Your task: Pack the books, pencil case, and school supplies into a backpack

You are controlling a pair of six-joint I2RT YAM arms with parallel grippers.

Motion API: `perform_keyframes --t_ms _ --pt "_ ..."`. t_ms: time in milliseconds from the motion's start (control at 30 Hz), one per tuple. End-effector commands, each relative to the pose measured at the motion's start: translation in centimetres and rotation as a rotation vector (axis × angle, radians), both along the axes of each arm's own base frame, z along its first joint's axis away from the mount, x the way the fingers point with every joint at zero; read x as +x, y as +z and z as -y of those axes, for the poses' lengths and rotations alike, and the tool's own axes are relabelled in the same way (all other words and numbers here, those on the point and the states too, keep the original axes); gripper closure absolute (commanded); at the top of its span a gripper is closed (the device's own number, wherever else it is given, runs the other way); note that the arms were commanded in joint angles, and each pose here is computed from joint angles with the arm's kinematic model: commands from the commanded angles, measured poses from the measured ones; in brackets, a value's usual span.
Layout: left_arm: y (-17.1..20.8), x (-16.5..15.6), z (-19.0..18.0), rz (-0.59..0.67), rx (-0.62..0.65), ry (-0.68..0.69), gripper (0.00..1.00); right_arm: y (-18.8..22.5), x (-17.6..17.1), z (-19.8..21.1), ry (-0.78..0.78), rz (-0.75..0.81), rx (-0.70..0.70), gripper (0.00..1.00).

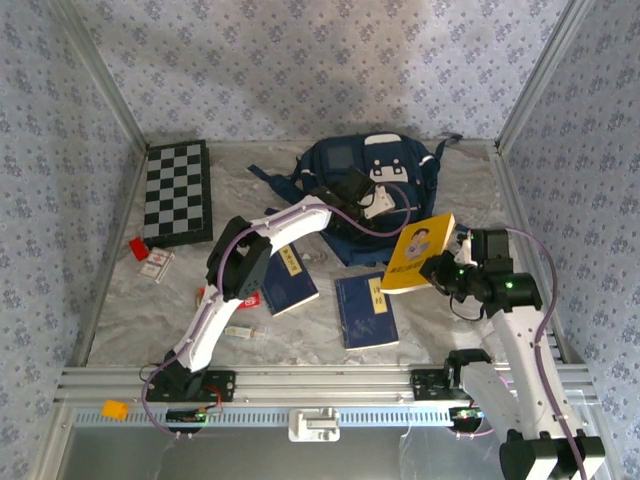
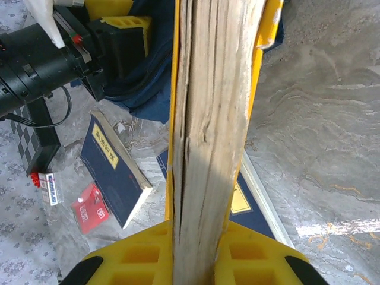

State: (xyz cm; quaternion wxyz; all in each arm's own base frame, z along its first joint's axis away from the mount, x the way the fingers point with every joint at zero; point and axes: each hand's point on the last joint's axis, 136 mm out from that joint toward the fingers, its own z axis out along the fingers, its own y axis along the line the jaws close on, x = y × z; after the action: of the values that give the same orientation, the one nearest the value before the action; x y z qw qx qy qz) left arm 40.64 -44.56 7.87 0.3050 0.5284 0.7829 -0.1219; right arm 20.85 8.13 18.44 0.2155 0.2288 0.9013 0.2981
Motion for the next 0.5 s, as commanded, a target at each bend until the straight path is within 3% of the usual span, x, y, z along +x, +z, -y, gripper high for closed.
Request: perform_keyframes --t_ms 0,67,333,467 --pt "2.1 0.8 -0.5 0.029 -0.006 0.029 0.88 2.5 0.0 0.3 0.009 0.067 -0.021 1.00" --pt "3.5 0.8 -0.6 0.037 -0.021 0.039 1.00 3.0 -0.3 0.4 0.009 0.071 -0.023 1.00" --pt "12.6 1.6 -2.6 0.117 -0.147 0.215 1.00 4.9 -2.4 2.0 -0.049 0.058 -0.104 0.99" --pt "16.8 1.7 -3.1 0.141 -0.226 0.255 1.00 5.4 -1.7 1.6 -0.023 0.084 -0.094 1.00"
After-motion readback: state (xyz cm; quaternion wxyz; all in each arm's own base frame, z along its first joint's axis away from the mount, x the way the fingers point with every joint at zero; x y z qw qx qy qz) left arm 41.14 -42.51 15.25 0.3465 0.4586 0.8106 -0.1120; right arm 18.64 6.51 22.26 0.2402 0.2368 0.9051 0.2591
